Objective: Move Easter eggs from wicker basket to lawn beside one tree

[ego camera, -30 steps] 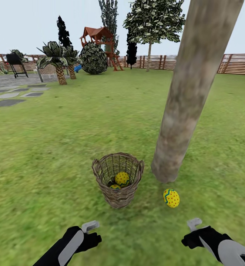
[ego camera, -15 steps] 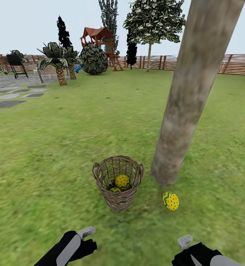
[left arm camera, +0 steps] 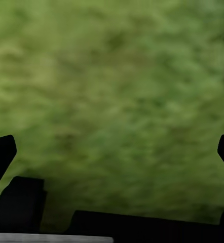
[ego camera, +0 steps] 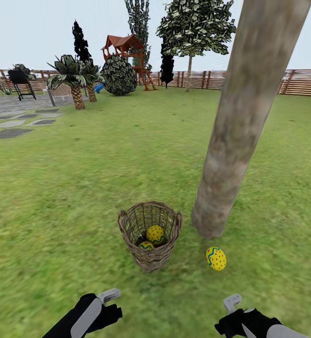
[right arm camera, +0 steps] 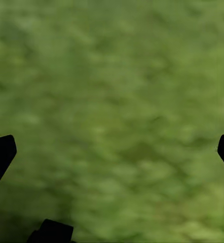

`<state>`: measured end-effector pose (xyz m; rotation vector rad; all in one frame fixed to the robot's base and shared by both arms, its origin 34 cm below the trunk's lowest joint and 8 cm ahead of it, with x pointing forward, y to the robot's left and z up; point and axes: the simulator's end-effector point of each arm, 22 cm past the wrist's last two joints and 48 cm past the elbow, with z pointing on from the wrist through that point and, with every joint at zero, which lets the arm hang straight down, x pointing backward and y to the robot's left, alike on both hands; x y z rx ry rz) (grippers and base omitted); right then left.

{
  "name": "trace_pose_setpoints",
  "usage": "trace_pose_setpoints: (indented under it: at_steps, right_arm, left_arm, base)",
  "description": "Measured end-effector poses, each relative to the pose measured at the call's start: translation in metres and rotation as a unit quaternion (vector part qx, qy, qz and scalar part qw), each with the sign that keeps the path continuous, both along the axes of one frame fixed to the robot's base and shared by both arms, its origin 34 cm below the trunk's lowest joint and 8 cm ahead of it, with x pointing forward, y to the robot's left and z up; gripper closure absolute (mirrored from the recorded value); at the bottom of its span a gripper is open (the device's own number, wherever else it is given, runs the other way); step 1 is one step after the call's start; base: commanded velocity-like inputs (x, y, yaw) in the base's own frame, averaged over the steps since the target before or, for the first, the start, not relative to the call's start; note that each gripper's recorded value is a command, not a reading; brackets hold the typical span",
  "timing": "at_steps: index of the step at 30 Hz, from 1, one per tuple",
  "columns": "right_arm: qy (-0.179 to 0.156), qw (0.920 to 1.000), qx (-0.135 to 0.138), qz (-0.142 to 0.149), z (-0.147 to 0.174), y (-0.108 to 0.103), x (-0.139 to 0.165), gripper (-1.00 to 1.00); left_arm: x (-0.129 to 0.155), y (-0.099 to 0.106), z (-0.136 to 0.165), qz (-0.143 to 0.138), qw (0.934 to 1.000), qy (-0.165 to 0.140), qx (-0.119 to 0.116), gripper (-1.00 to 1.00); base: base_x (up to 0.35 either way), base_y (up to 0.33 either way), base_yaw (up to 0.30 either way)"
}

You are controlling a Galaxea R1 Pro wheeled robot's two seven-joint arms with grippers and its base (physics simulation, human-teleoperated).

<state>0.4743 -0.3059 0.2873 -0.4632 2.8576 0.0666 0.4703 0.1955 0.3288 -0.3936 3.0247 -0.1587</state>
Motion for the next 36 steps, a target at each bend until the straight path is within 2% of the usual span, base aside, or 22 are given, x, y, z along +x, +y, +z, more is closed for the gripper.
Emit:
trace_pose_setpoints:
  at_steps: [15, 21, 36]
  right_arm:
    - [-0.001, 1.0, 0.0, 0.0, 0.032, 0.0, 0.007, -1.0]
    - [0.0, 1.0, 0.0, 0.001, 0.044, 0.0, 0.009, -1.0]
    - [0.0, 1.0, 0.0, 0.0, 0.075, 0.0, 0.014, -1.0]
  left_arm:
    - [0.004, 0.002, 0.03, 0.001, 1.0, 0.003, 0.002, -1.0]
    - [-0.007, 0.014, 0.034, 0.024, 0.9994, 0.025, 0.006, -1.0]
    - [-0.004, 0.011, 0.064, 0.027, 0.9993, 0.027, 0.002, -1.0]
  base:
    - [0.0, 0.0, 0.0]
    - [0.0, 0.0, 0.0]
    - [0.0, 0.0, 0.0]
